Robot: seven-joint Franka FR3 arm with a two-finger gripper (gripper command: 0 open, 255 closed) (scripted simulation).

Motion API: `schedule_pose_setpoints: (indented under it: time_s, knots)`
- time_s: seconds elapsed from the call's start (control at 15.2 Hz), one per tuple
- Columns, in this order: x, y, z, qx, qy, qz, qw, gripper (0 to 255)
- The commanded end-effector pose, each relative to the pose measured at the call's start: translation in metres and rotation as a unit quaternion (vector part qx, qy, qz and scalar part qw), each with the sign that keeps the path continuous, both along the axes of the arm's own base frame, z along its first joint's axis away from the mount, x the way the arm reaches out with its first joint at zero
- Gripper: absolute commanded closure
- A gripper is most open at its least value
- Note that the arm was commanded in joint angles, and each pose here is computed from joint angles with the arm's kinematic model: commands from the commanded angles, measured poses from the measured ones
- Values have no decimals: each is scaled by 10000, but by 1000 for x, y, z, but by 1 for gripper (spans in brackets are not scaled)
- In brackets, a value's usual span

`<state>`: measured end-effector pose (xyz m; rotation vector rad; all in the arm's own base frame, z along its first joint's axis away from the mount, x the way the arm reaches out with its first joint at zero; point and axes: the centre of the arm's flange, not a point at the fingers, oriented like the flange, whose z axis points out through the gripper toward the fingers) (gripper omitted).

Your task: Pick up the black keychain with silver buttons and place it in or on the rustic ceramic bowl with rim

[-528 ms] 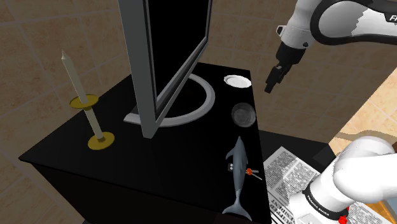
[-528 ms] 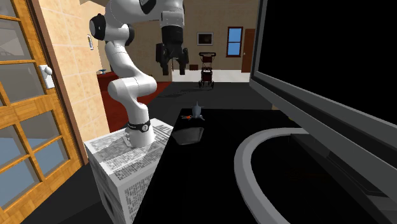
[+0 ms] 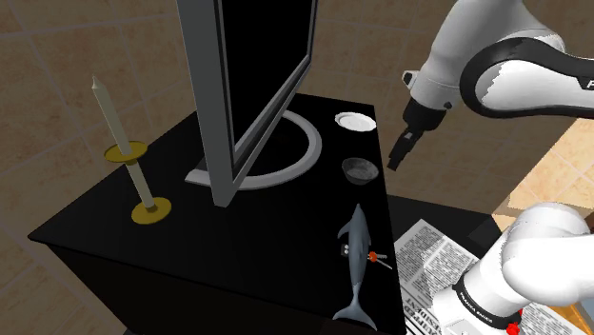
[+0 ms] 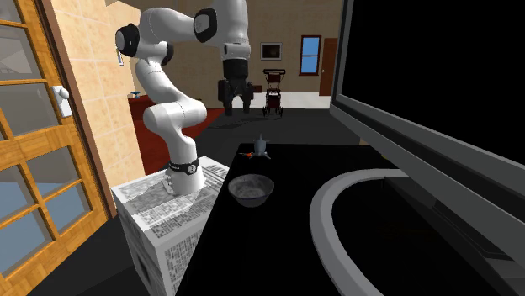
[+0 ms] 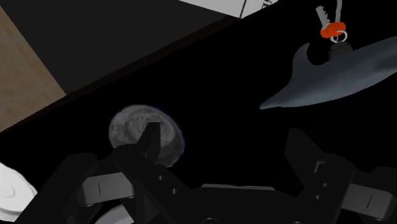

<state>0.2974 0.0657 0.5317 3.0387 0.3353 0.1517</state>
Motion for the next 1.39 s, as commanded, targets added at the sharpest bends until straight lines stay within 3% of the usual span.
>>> schedule_pose_setpoints:
  time_s: [0.0,0.99,1.32]
  knots:
    - [-10,15,-19,15,-2,100,9999,0]
    - [-91,122,-158,120,-6,866,9962,0]
    - [-88,121,-184,120,-7,866,9962,0]
